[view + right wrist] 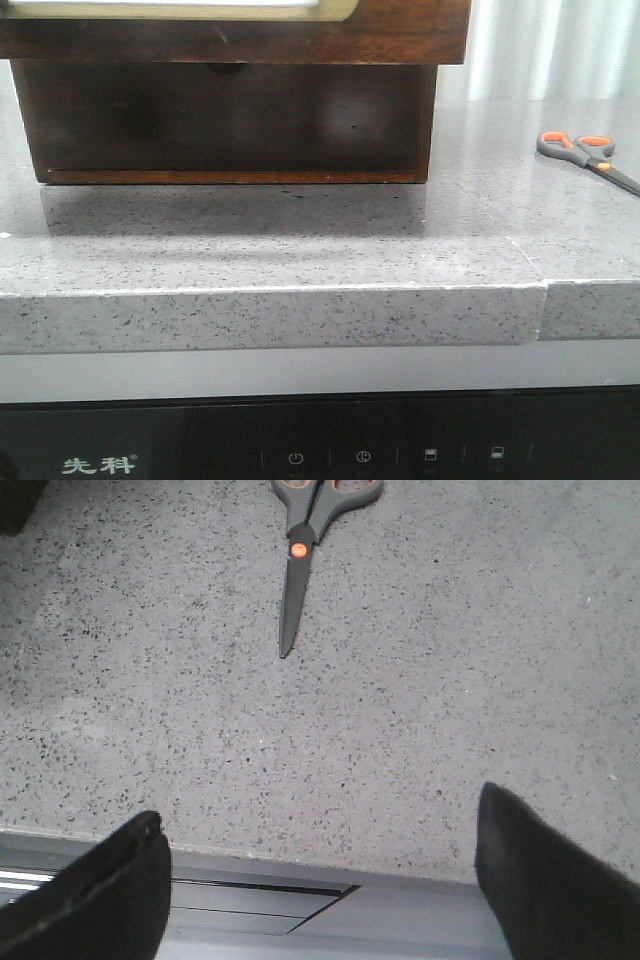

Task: Put scissors in drawer with both arms
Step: 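Pull the drawer open toward the robot with the left gripper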

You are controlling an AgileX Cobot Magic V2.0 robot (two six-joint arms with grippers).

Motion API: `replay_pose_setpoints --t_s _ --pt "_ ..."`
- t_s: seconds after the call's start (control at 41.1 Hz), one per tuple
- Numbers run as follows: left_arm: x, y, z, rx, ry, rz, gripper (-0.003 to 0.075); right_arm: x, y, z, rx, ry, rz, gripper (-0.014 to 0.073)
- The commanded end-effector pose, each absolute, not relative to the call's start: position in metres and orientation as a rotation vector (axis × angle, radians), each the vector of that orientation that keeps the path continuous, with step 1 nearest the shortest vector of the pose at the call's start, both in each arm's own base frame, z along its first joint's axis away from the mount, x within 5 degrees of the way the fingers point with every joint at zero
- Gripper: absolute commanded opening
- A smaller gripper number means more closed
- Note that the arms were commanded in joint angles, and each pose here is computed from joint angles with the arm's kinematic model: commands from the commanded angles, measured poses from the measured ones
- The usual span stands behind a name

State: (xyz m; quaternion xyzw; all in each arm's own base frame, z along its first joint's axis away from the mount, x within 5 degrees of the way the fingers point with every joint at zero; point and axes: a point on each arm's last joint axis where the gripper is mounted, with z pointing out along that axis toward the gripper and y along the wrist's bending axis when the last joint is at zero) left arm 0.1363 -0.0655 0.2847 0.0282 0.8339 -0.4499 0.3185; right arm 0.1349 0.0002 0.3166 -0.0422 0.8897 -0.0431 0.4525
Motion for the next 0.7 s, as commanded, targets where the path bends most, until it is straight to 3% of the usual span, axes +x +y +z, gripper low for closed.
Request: replay_pose_setpoints --t_s 0.0,0.243,0.389,0.486,0.681 --pt "0.128 -0.063 0.305 0.110 2.192 -1.094 0.0531 0.139 0.000 0.328 -0.128 2.118 -0.129 0.0634" --pt "0.102 -0.031 0.369 0.157 2.229 -0.426 0.0521 0.139 0.004 0.328 -0.091 2.123 -0.054 0.0634" --pt "0.090 -0.009 0.405 0.092 2.201 -0.095 0.0469 0.140 0.005 0.331 -0.075 2.129 -0.022 0.0634" --pt "0.084 -0.010 0.419 0.180 2.171 -0.039 0.0459 0.145 0.005 0.339 -0.074 2.154 -0.023 0.0634" --pt "0.079 -0.004 0.417 0.252 2.231 0.099 0.0459 0.169 0.007 0.349 -0.072 2.270 -0.026 0.0634"
